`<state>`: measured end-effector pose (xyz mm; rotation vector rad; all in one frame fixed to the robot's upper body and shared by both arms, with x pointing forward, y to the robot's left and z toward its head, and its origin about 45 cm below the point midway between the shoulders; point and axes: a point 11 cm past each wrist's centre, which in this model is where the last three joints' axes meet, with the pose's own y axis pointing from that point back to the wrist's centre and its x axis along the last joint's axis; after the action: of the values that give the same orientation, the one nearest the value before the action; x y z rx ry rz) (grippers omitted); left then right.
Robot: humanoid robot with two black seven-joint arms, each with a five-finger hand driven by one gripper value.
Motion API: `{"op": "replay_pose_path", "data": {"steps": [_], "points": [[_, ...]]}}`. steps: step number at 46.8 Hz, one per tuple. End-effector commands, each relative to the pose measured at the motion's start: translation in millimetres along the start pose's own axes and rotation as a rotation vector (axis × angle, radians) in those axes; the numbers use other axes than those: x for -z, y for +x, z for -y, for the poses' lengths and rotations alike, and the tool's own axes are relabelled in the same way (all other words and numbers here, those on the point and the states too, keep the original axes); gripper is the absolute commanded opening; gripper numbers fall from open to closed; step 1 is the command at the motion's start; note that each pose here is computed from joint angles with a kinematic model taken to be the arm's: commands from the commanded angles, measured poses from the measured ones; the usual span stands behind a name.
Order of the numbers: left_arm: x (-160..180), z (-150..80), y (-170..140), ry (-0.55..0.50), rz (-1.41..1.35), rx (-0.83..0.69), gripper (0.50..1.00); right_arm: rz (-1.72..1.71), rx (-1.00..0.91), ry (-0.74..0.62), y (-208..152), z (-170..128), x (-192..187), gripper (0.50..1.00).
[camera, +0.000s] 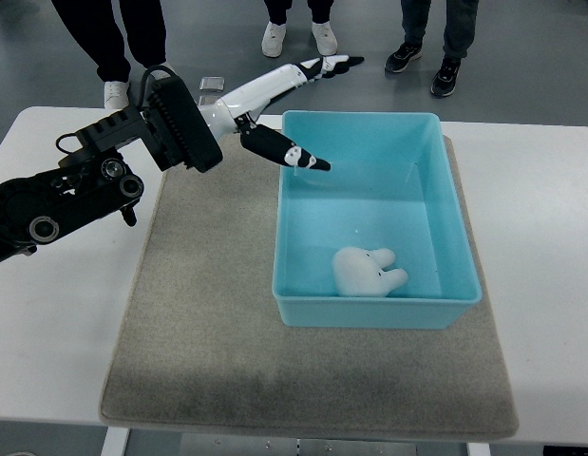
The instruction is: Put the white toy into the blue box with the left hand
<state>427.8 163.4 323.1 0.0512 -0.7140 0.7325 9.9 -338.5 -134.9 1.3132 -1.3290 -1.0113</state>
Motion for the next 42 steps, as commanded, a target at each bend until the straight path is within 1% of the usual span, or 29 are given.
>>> {"op": "replay_pose_path", "data": {"steps": [1, 8, 13, 17, 21, 25, 32, 42], "points": [[12.2, -10.6, 27.0, 0.042, -0.107, -0.122, 0.994, 0.000, 0.000, 0.000, 0.0, 0.0, 0.0, 0.936], [42.2, -34.7, 68.5, 0.118, -0.344, -0.359, 0.994, 0.000, 0.000, 0.000, 0.0, 0.0, 0.0, 0.936], [68.2, -60.2, 97.1, 0.171, -0.472, -0.532, 0.994, 0.000, 0.000, 0.000, 0.0, 0.0, 0.0, 0.936], [84.4, -77.9, 110.2, 0.198, -0.531, -0.614, 0.994, 0.000, 0.000, 0.000, 0.0, 0.0, 0.0, 0.936], [96.8, -91.9, 112.3, 0.215, -0.569, -0.632, 0.996, 0.000, 0.000, 0.000, 0.0, 0.0, 0.0, 0.936], [103.0, -98.6, 110.2, 0.221, -0.600, -0.632, 0.996, 0.000, 0.000, 0.000, 0.0, 0.0, 0.0, 0.936], [115.8, -112.3, 102.6, 0.212, -0.756, -0.723, 0.999, 0.000, 0.000, 0.000, 0.0, 0.0, 0.0, 0.936], [127.8, -123.1, 90.3, 0.215, -0.876, -0.799, 0.999, 0.000, 0.000, 0.000, 0.0, 0.0, 0.0, 0.936]]}}
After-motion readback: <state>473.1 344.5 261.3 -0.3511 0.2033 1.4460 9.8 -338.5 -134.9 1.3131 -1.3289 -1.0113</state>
